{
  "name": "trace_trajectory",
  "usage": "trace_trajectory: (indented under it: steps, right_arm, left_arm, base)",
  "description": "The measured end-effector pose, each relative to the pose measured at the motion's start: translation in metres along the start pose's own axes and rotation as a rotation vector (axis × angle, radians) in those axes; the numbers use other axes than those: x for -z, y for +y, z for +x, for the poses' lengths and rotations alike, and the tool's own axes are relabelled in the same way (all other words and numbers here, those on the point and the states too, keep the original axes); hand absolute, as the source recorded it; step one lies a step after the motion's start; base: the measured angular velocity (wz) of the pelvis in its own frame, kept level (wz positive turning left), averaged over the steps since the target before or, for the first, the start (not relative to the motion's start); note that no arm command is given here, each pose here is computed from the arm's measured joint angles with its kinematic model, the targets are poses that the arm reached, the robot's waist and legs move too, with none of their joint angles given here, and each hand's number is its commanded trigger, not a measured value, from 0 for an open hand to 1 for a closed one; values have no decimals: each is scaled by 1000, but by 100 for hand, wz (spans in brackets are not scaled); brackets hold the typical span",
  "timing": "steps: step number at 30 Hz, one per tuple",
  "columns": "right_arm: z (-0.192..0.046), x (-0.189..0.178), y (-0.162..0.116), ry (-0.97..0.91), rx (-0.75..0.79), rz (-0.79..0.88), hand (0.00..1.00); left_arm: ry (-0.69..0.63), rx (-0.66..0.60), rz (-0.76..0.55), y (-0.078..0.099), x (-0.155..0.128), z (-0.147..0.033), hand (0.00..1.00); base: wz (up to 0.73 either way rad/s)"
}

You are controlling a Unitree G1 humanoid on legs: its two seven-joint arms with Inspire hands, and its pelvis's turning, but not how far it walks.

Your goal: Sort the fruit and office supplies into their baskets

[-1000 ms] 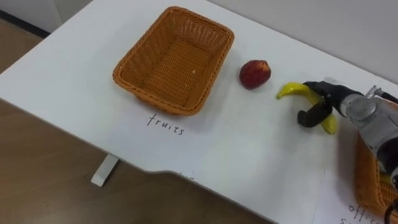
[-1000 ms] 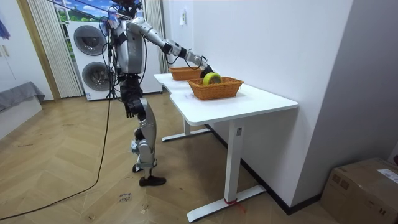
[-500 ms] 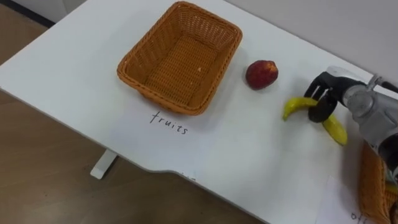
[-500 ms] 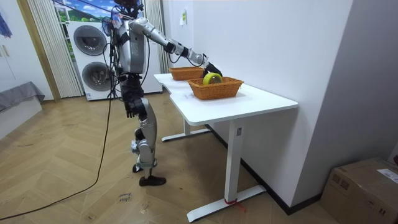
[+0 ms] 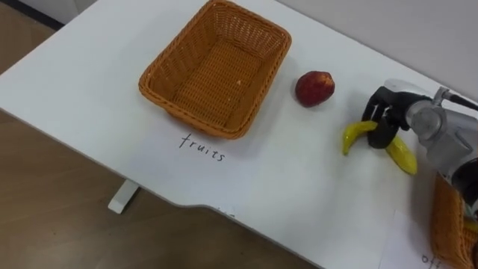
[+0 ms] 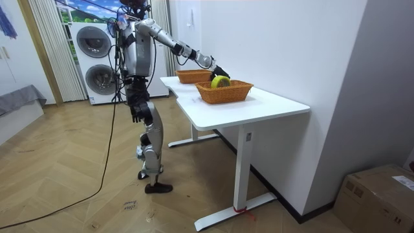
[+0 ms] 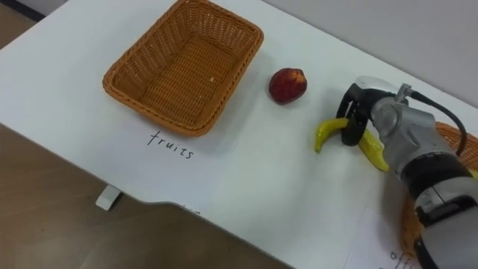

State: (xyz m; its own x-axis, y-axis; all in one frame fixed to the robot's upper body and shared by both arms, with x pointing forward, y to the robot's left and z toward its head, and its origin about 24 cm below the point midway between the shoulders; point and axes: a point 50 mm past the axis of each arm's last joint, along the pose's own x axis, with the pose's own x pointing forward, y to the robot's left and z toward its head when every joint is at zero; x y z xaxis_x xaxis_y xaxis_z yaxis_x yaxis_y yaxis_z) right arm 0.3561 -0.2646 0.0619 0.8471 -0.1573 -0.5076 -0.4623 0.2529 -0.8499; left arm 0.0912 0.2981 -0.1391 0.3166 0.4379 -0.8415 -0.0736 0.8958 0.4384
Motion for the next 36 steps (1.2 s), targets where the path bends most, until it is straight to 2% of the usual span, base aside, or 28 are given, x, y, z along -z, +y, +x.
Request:
trace_trajectory:
  steps: [14, 20, 24, 31, 36]
  right_arm:
    - [-4, -13, -2, -56, -9, 1, 100]
    - [-11, -30, -3, -167, 6, 4, 100]
    - [-18, -40, -7, -254, 30, 70, 100]
    - [-26, -46, -3, -314, 40, 98, 100]
    - [-36, -54, -19, -373, 105, 122, 100]
  left_arm:
    - [2, -3, -11, 1, 0, 0, 0]
    - [22, -8, -29, 2, 8, -1, 0]
    - [34, -14, -44, 2, 12, -1, 0]
    - [50, -40, -68, 3, 18, -3, 0]
    - [72, -65, -138, 7, 28, -5, 0]
  base:
    - [0]
    - [1]
    - [2]
    - [0]
    - [-6]
